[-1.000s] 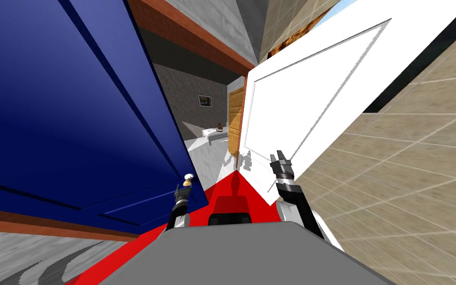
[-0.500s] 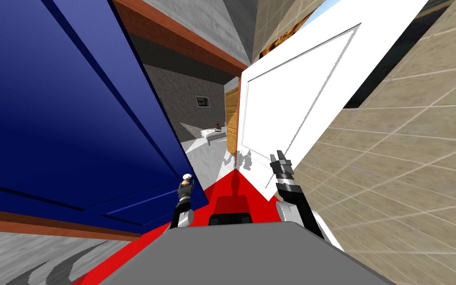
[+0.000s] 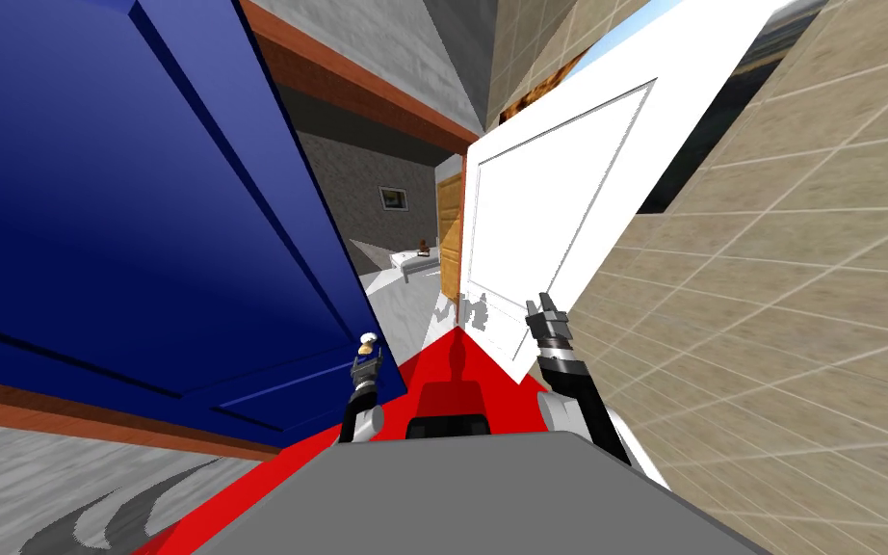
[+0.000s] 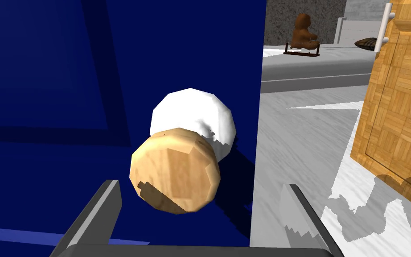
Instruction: Pull the door open
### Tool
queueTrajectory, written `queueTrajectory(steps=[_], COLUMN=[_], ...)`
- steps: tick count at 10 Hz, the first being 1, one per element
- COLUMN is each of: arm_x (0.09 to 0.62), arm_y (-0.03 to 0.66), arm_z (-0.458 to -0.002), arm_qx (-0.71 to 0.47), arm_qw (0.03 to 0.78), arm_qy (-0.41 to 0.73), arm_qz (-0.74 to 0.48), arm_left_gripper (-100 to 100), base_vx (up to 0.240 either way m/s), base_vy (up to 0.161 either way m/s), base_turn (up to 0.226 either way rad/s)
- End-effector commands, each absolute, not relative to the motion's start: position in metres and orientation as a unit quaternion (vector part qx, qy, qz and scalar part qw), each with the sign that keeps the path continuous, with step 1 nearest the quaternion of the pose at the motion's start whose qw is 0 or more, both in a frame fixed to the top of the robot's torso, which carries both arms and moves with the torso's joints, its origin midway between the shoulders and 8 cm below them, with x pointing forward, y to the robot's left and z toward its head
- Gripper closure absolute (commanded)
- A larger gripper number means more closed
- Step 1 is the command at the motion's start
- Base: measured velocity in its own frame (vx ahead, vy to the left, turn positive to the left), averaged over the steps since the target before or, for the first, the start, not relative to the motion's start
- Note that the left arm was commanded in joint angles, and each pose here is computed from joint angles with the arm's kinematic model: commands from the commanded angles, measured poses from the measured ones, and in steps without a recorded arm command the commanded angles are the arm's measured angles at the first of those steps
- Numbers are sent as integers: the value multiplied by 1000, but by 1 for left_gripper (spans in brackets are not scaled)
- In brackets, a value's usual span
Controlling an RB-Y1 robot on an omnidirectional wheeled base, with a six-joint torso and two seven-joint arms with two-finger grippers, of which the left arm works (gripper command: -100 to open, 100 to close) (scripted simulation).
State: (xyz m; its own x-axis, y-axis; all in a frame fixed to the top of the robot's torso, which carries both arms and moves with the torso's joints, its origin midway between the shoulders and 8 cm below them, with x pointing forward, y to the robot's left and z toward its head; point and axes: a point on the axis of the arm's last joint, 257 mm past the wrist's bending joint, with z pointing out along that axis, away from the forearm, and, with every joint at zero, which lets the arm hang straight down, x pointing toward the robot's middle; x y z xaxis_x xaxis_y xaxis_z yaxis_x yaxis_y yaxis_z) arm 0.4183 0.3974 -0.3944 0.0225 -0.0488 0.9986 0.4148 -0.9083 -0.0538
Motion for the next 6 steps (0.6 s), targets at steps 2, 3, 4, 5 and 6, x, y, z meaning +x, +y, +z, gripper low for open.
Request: queueTrajectory(steps=[2,3,4,5,6], arm_x=[419,410,406,402,405], arm_y=[395,417,426,435,430], arm_z=[-393,-393,-393,-393,-393], arm_qx=[-692,-690,-689,-688,-688], arm_qw=[158,164,167,170,169], arm_qy=[-144,-154,-157,-160,-158], arm_qz=[-690,-688,-688,-687,-688], arm_left_gripper=[-100,-100,-100,-100,-100], base_vx=[-68,77,146,148,64], base_vy=[0,20,47,12,1], base_turn=[-10,-139,-146,-101,-10])
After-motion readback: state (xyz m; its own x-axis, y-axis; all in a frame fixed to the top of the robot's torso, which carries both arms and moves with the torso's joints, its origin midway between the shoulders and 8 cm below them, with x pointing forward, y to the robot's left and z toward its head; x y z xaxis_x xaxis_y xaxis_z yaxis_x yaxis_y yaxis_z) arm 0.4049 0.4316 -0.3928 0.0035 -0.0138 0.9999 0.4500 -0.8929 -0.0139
